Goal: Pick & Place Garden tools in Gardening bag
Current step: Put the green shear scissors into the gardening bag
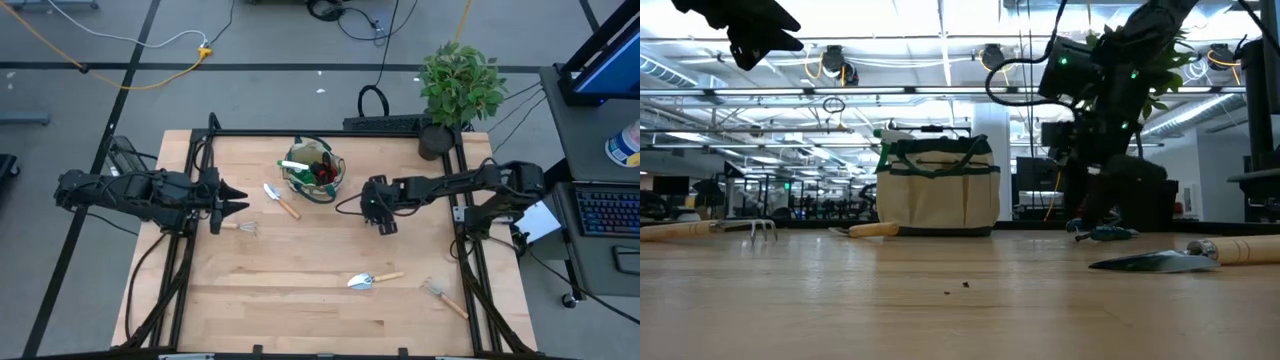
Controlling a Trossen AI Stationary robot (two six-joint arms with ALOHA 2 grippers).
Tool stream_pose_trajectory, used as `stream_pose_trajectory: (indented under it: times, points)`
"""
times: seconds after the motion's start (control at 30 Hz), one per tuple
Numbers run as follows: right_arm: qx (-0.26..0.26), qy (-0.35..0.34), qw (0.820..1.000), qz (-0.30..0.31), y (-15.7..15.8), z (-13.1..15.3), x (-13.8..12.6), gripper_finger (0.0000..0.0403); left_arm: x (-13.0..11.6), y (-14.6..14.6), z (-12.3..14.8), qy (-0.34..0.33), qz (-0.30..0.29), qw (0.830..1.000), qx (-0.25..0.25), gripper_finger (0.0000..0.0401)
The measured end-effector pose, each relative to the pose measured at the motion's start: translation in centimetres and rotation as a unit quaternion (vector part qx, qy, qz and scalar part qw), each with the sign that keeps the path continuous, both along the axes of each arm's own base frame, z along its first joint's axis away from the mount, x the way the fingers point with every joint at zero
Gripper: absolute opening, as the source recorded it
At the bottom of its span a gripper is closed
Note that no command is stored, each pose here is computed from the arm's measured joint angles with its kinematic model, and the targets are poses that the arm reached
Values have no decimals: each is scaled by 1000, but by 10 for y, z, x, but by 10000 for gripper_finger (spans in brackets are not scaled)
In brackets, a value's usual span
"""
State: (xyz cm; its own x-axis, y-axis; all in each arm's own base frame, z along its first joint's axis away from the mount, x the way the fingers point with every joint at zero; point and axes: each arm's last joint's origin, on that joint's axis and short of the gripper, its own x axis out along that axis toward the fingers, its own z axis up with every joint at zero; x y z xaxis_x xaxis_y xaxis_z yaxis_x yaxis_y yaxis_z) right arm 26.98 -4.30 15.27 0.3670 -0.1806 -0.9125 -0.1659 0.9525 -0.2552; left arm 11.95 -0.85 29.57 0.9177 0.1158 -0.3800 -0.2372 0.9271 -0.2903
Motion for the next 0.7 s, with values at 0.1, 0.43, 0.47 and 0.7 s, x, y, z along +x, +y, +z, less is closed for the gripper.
stream_pose_trajectory:
  times: [0.1, 0.43, 0.47, 0.7]
  points:
    - [1, 10, 1000, 0, 0, -5, 1, 212, 0, 0, 0, 0, 2, 1000, -1, 150]
    - [8, 22, 1000, -14, -3, -20, 7, 210, 1, 0, 0, -2, 5, 1000, -6, 150]
    - [9, 21, 1000, -17, -3, -20, 7, 207, 1, 0, 0, -1, 4, 1000, -6, 150]
    - [16, 18, 999, -25, -2, -19, 6, 161, 7, -1, -3, 14, 4, 1000, -4, 150]
